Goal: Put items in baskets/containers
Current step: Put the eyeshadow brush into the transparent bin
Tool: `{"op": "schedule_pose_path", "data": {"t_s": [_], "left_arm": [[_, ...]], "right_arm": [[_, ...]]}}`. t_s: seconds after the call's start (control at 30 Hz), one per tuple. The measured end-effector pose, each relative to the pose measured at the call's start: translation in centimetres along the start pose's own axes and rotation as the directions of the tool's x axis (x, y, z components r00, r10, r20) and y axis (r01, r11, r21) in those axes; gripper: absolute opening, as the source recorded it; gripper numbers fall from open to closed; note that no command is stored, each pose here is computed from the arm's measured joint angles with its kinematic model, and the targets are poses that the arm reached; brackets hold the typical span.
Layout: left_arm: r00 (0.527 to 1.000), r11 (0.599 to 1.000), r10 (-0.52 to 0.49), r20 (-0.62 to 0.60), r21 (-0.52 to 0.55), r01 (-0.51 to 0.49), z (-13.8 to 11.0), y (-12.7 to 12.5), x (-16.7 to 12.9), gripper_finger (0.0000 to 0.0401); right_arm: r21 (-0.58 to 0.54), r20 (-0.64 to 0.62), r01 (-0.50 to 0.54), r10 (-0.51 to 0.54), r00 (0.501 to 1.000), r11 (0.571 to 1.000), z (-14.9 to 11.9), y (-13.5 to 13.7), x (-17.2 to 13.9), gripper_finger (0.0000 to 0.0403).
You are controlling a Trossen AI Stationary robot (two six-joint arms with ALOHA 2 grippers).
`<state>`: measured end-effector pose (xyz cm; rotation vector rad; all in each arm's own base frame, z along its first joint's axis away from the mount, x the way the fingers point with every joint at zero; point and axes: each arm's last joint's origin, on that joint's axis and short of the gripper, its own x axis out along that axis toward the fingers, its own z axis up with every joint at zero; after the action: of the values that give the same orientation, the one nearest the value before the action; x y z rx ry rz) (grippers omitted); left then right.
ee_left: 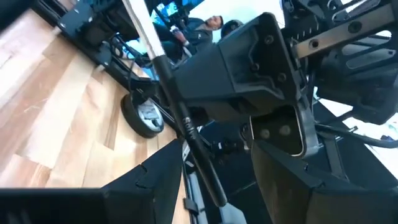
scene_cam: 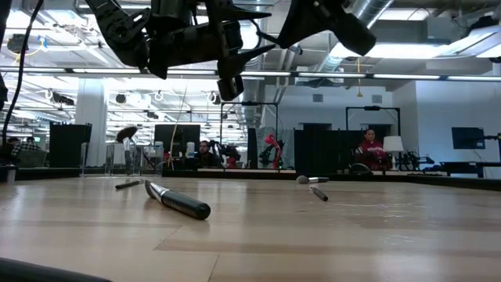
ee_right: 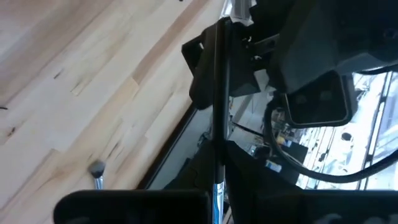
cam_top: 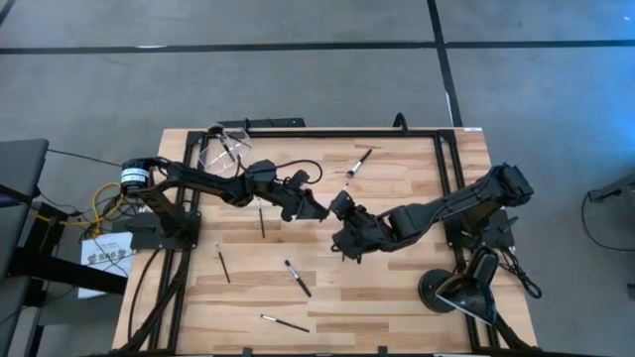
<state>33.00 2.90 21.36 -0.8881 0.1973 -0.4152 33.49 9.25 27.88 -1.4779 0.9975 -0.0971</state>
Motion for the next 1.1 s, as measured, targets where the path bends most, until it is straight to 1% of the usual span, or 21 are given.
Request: {"op": "schedule_pose_path", "data": {"t_s": [0.13, 0.2, 0.3, 0.37, 0.43, 0.57, 0.63, 0.67, 0.77, 0.83, 0.9, 1.0, 1.1], "left_arm": [[1.000, 1.000, 0.022, 0.008, 0.001, -0.022, 0.0, 0.1, 0.0, 0.0190], [0.999, 0.999, 0.043, 0.023, 0.021, -0.044, 0.0, 0.3, 0.0, 0.0190], [0.997, 0.997, 0.067, 0.030, 0.044, -0.068, -0.1, 0.4, 0.0, 0.0178], [0.996, 0.994, 0.082, 0.031, 0.064, -0.083, -0.1, 0.5, 0.0, 0.0160], [0.996, 0.993, 0.084, 0.031, 0.081, -0.086, -0.1, 0.5, 0.0, 0.0133], [0.996, 0.989, 0.086, 0.026, 0.117, -0.088, -0.2, 0.5, 0.0, 0.0064], [0.995, 0.986, 0.099, 0.017, 0.137, -0.100, -0.3, 0.7, -0.1, 0.0031], [0.995, 0.983, 0.099, 0.016, 0.153, -0.100, -0.3, 0.8, -0.1, 0.0022], [0.995, 0.974, 0.100, 0.027, 0.203, -0.104, -0.3, 0.7, -0.1, 0.0023], [0.994, 0.966, 0.102, 0.037, 0.234, -0.108, -0.3, 0.7, -0.1, 0.0029], [0.992, 0.954, 0.119, 0.046, 0.270, -0.127, -0.5, 0.9, -0.3, 0.0031], [0.981, 0.927, 0.183, 0.057, 0.323, -0.192, -1.0, 1.8, -0.8, 0.0024], [0.959, 0.881, 0.256, 0.119, 0.380, -0.282, -1.1, 2.6, -1.6, 0.0024]], "right_arm": [[0.007, -0.008, 0.005, -0.005, 1.000, 1.000, -0.2, -0.2, 0.4, 0.0009], [0.014, -0.001, 0.017, -0.017, 1.000, 1.000, -0.2, -0.4, 0.4, 0.0009], [0.022, 0.011, 0.026, -0.026, 1.000, 0.999, 0.0, -0.6, 0.4, 0.0010], [0.020, 0.013, 0.021, -0.022, 1.000, 1.000, 0.0, -0.5, 0.4, 0.0010], [0.018, 0.014, 0.018, -0.018, 1.000, 1.000, 0.0, -0.4, 0.4, 0.0010], [0.018, 0.029, 0.015, -0.015, 0.999, 1.000, 0.2, -0.3, 0.2, 0.0014], [0.049, 0.040, 0.011, -0.013, 0.999, 0.999, 0.3, -0.3, 0.1, 0.0022], [0.075, 0.041, 0.013, -0.016, 0.999, 0.997, 0.3, -0.3, 0.0, 0.0028], [0.169, 0.033, 0.024, -0.030, 0.999, 0.985, 0.3, -0.4, 0.0, 0.0046], [0.261, 0.003, 0.050, -0.052, 0.999, 0.964, 0.4, -0.4, -0.1, 0.0056], [0.372, -0.028, 0.078, -0.073, 0.997, 0.925, 0.3, -0.5, -0.2, 0.0063], [0.544, -0.016, 0.078, -0.083, 0.996, 0.836, 0.1, -0.8, -0.9, 0.0068], [0.683, 0.020, 0.048, -0.084, 0.996, 0.729, -0.1, -1.0, -1.7, 0.0069]]}}
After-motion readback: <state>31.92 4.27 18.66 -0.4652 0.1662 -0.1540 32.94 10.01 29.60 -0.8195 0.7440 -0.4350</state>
